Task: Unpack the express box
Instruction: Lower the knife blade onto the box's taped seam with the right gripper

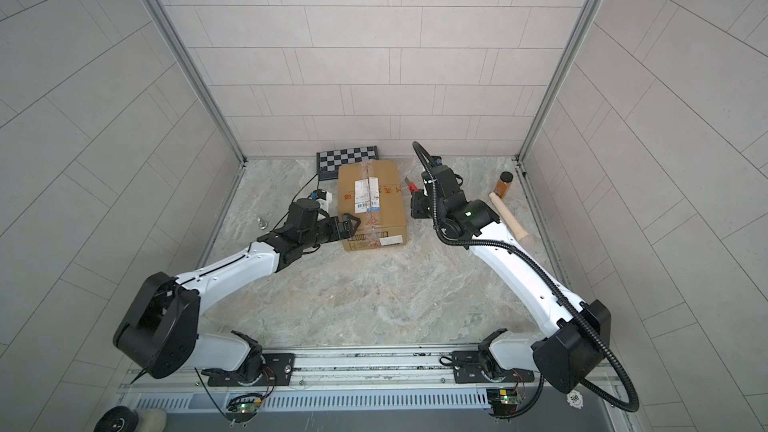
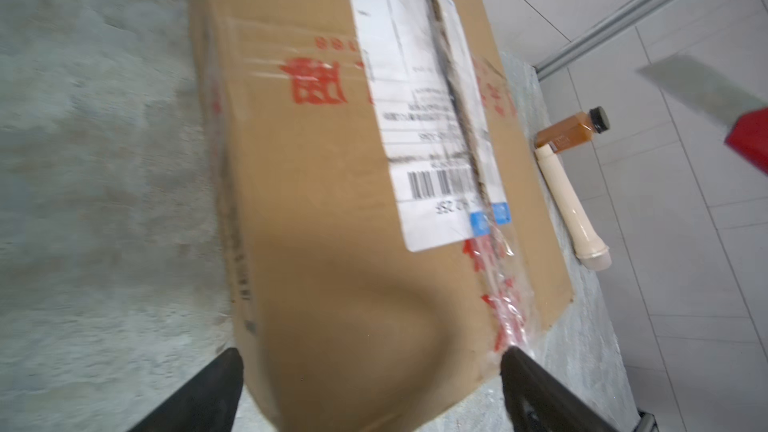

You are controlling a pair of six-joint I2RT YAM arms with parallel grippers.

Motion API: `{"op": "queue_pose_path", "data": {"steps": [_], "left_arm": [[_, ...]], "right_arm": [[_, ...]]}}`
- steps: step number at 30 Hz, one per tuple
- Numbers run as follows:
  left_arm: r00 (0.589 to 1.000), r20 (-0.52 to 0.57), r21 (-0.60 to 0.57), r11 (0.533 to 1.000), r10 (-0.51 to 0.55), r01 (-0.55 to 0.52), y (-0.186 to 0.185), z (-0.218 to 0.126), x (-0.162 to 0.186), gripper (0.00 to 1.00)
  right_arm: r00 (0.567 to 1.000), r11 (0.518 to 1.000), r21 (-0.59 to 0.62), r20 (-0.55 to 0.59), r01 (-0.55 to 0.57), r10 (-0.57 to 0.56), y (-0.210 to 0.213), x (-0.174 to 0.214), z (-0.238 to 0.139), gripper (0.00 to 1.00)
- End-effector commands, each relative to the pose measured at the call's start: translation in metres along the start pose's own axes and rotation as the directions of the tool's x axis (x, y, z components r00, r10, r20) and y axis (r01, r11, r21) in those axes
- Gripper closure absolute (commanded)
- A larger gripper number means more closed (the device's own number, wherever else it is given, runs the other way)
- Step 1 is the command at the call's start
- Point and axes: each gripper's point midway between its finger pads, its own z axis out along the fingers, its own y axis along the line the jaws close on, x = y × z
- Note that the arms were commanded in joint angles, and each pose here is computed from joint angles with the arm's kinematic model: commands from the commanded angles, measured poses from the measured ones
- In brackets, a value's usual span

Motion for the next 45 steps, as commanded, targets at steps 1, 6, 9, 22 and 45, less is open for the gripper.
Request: {"op": "queue_pose_path", "data": {"steps": [1,6,9,22,45], "left_arm": [[0.999,-0.027,0.039,0.999,-0.031,0.032,-0.011,0.006,0.021,0.0],[0.999,-0.022,0.077,0.996,-0.037,0.039,-0.022,-0.004,0.02,0.0],[1.0,0.01,0.027,1.0,0.005,-0.005,-0.022,-0.015,0.005,0.0],[0.998,0.003,-0.183,0.982,0.055,-0.054,0.017,-0.002,-0.042,0.0],[0.991,-0.128,-0.335,0.942,-0.027,-0.017,0.061,0.021,-0.002,0.0]], "right_arm": [[0.989,0.99,-0.053,-0.069,0.128,-0.131,0.02,0.006,-0.016,1.0],[0.956,0.964,-0.07,-0.13,0.255,-0.262,0.048,0.015,-0.017,1.0],[0.928,0.942,-0.066,-0.162,0.329,-0.336,0.06,0.019,-0.012,1.0],[0.854,0.881,-0.008,-0.24,0.473,-0.461,0.073,0.033,0.006,1.0],[0.803,0.836,0.031,-0.299,0.548,-0.516,0.076,0.052,0.033,1.0]]}}
